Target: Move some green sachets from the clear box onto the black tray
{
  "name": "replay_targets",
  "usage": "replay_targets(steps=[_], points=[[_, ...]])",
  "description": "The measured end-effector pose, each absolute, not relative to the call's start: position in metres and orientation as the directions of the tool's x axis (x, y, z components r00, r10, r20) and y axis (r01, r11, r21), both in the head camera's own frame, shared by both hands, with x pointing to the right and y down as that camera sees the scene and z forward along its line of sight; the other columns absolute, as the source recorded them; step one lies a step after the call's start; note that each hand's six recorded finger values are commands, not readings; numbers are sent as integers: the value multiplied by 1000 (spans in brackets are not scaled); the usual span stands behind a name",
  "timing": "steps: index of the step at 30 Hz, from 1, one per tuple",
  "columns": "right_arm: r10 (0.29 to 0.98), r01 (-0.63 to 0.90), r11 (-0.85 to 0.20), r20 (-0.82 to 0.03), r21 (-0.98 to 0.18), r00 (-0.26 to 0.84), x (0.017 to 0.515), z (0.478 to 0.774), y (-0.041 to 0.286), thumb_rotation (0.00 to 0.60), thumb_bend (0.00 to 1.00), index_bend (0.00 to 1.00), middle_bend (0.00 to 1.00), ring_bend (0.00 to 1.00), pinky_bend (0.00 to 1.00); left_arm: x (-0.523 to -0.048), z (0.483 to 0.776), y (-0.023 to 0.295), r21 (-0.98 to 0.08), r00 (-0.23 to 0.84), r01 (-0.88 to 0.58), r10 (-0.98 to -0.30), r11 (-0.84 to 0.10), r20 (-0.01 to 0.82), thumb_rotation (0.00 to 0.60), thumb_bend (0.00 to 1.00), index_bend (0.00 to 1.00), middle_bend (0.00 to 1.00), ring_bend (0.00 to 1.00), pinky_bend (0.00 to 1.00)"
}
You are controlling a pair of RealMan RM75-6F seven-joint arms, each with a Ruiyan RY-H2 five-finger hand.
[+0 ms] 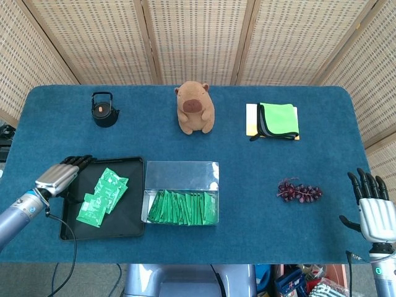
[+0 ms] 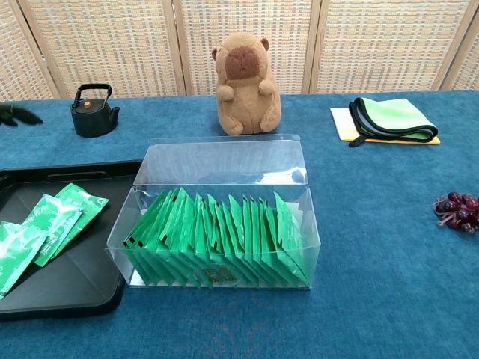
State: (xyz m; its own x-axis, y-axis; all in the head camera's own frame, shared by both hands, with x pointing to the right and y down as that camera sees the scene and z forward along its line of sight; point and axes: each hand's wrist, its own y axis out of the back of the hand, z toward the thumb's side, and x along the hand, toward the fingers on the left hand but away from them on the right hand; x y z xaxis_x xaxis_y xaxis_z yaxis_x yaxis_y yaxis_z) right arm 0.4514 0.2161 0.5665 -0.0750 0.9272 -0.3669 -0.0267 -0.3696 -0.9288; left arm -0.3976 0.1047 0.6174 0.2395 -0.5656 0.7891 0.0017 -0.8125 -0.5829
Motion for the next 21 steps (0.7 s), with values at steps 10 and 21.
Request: replay_targets(steps=[10, 21], points=[[929, -23, -366, -364, -930, -64, 449, 564, 217, 600, 0, 0, 0, 0, 0, -415, 590, 107, -750, 236, -120, -752, -651, 615, 600, 184, 0, 0, 0, 0], [935, -14, -353, -352, -936, -47, 446, 559, 218, 600, 0, 0, 0, 0, 0, -454, 569, 169, -895, 60, -116, -903, -430, 425, 600, 182, 0, 0, 0, 0]])
